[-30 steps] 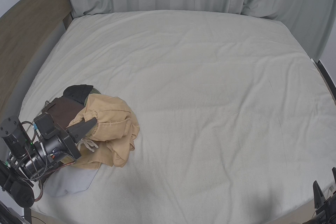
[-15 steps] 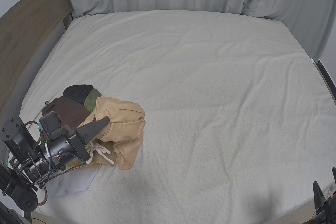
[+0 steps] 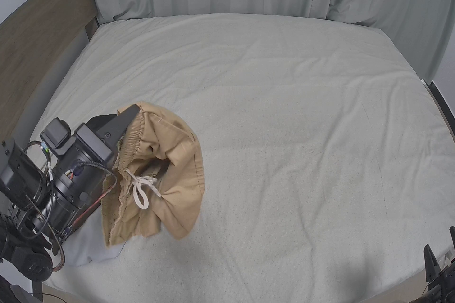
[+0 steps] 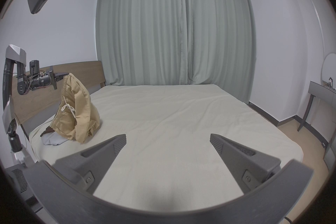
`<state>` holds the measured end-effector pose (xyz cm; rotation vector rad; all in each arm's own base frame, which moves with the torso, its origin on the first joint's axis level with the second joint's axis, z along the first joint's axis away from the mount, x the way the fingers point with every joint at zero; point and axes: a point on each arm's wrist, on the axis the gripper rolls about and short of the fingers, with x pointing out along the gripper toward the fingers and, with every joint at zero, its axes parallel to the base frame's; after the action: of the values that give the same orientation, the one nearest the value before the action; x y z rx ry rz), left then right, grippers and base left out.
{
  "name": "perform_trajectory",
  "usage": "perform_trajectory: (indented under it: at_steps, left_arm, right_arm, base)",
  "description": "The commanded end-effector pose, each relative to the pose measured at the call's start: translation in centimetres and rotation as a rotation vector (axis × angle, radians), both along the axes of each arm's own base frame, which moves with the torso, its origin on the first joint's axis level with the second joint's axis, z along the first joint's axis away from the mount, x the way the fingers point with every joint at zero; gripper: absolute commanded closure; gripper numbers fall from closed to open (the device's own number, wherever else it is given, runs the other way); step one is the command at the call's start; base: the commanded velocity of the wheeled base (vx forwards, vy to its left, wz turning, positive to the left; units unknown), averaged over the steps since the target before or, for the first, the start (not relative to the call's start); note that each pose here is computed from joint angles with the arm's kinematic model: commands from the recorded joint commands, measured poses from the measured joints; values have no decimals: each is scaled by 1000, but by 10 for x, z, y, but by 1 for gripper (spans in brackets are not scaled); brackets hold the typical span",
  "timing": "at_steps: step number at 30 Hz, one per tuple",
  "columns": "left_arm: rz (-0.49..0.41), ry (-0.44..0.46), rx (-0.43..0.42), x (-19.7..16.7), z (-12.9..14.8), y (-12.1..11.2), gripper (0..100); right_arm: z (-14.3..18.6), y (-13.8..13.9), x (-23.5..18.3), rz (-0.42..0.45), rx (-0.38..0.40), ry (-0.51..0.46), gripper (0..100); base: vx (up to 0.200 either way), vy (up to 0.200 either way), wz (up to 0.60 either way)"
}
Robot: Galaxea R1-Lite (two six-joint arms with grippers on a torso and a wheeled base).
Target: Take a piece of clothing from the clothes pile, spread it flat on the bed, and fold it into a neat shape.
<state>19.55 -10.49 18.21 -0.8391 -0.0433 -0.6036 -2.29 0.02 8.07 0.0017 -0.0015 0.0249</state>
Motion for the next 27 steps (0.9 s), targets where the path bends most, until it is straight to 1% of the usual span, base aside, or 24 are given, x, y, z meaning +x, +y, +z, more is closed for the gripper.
perform_trajectory:
  at_steps: [1, 5, 8, 10, 11, 16, 19, 24, 27]
  left_arm:
    - [7, -34, -92, -1, 17, -11, 100]
    - [27, -41, -170, -2, 27, -19, 100]
    - [30, -63, -212, -4, 36, -18, 100]
    - [14, -77, -239, -8, 42, -19, 100]
    - [14, -77, -239, -8, 42, -19, 100]
    - [-20, -124, -294, -24, 58, -19, 100]
    - [-40, -132, -315, -30, 62, -18, 100]
    - [-37, -85, -278, -26, 49, -21, 100]
    - [-17, -41, -243, -17, 36, -24, 100]
  right_arm:
    - [-5, 0, 0, 1, 0, 1, 0]
    - [-5, 0, 0, 3, 0, 1, 0]
    - [-5, 0, 0, 1, 0, 1, 0]
    - [-5, 0, 0, 1, 0, 1, 0]
    - [-5, 0, 0, 1, 0, 1, 0]
    - [-5, 0, 0, 1, 0, 1, 0]
    - [-5, 0, 0, 1, 0, 1, 0]
    - [-5, 0, 0, 1, 0, 1, 0]
    - [-5, 0, 0, 1, 0, 1, 0]
  base:
    - [0, 0, 0]
    - [0, 0, 0]
    - [0, 0, 0]
    - [0, 0, 0]
    - [0, 0, 0]
    - [0, 0, 0]
    - [0, 0, 0]
    - [0, 0, 0]
    - [0, 0, 0]
